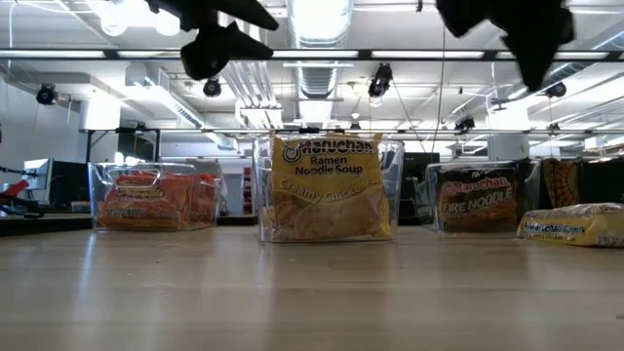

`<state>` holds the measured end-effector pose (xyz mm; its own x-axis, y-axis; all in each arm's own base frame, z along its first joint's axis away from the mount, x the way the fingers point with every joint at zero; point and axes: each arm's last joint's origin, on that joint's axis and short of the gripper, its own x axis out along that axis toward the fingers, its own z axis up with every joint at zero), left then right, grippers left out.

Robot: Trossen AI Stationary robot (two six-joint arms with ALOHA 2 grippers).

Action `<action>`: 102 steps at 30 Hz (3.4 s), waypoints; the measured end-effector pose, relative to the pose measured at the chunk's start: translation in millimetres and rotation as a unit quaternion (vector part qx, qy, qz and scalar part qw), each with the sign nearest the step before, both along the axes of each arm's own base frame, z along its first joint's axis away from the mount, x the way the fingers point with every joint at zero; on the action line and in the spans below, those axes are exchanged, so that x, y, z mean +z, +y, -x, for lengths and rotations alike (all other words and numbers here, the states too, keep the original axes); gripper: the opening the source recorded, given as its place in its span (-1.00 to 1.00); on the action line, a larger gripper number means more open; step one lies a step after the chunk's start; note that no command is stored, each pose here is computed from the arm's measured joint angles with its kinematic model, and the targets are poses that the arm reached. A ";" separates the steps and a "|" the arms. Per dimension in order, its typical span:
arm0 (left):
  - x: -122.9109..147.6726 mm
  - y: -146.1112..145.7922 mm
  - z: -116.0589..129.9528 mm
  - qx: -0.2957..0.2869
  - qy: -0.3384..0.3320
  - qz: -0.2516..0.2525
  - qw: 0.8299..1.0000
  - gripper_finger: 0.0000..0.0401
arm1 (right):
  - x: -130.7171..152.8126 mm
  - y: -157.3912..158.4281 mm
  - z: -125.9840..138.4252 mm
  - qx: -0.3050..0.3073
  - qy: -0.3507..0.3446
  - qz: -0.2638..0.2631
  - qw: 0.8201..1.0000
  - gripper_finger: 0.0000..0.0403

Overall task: Sort Maruchan noodles
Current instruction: Move the top yellow noodle pack to the center of the table, then adjust the center transparent bin

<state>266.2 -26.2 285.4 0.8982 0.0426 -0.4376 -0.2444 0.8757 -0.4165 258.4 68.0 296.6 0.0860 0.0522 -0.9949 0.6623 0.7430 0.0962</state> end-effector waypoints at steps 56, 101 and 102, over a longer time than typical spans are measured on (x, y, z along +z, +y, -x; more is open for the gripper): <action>0.2 -10.8 1.4 0.045 0.083 0.062 0.994 -0.24 | -54.7 10.1 -35.8 0.155 -0.269 0.068 0.948 -0.65; -53.5 -18.0 -3.8 0.101 0.154 0.122 0.975 -0.24 | -75.5 -6.5 -54.7 0.390 -0.201 0.214 0.873 -0.59; -53.5 -18.1 -3.8 0.101 0.154 0.122 0.975 -0.24 | -75.9 -6.4 -54.5 0.384 -0.201 0.212 0.876 -0.59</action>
